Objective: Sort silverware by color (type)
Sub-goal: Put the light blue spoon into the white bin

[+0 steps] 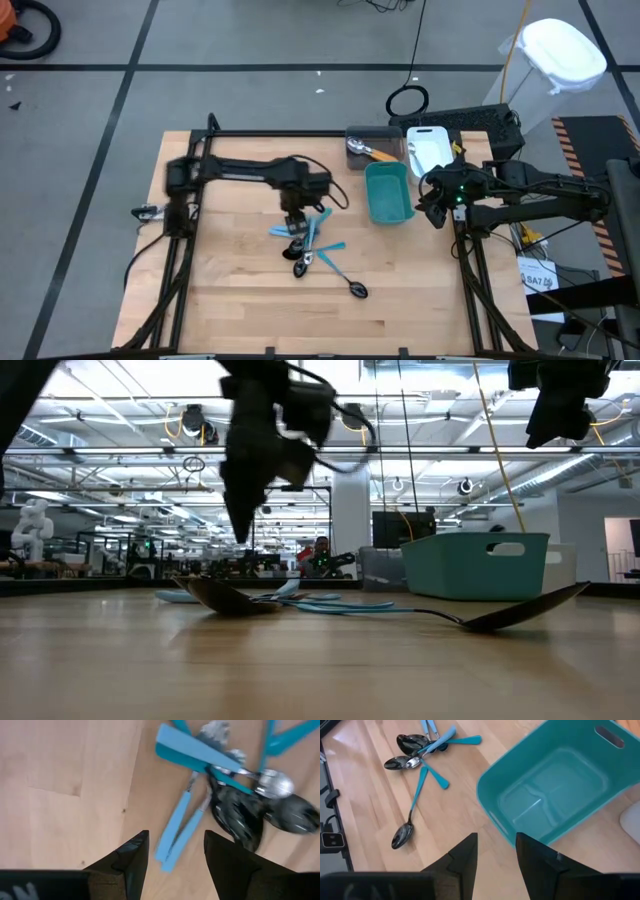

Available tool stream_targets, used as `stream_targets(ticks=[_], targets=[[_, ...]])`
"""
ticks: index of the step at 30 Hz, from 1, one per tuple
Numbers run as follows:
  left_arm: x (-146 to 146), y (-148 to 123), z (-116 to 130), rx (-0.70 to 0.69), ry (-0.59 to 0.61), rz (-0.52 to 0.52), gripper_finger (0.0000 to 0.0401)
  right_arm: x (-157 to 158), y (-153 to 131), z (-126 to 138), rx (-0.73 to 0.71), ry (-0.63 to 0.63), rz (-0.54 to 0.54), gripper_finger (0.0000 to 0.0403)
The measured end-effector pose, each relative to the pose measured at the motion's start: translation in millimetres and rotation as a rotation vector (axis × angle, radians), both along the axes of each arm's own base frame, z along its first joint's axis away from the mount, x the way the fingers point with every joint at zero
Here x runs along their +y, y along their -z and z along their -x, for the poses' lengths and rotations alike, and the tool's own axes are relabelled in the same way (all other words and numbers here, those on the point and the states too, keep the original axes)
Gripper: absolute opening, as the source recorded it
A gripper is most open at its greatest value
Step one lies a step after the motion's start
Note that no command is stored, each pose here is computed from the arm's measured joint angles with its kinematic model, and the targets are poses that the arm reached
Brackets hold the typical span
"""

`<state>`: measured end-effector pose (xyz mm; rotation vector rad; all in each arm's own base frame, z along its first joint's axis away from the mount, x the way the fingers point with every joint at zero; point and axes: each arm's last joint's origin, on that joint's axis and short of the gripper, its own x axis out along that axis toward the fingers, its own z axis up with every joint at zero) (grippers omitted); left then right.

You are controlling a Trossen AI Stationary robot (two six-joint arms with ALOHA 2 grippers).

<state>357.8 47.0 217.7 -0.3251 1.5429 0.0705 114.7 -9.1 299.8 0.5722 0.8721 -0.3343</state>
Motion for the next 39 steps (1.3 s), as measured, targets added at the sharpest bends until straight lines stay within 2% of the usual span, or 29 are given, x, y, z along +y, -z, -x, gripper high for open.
stream_targets(ticks=[6,10,14,20,25,29,33,39], targets=[[-9.9,-11.6,47.5,-0.219,0.042,-0.029,0.0188,-0.8,0.1,-0.3,0.002,0.027,0.015,0.013],[-19.9,-0.1,73.2,-0.246,0.071,-0.09,0.0188,-3.0,-0.2,-0.7,0.001,0.081,0.065,0.013],[-30.5,16.5,81.8,-0.228,0.128,-0.127,0.0189,-4.1,-1.7,-2.5,-0.029,0.158,0.05,0.013],[-40.3,29.9,79.5,-0.297,0.194,-0.225,0.0188,-4.8,-8.2,-11.2,-0.15,0.272,-0.047,0.013],[-38.1,32.6,66.6,-0.391,0.189,-0.247,0.0188,-5.7,-14.6,-22.7,-0.257,0.313,-0.095,0.013],[-38.3,43.8,55.5,-0.424,0.238,-0.247,0.0188,-6.7,-17.0,-34.4,-0.309,0.313,-0.099,0.013],[-41.0,58.0,52.4,-0.381,0.277,-0.228,0.0188,-7.2,-16.1,-46.8,-0.332,0.333,-0.125,0.013],[-41.0,62.8,49.8,-0.379,0.27,-0.225,0.0187,-4.1,-13.0,-65.6,-0.357,0.345,-0.145,0.013]])
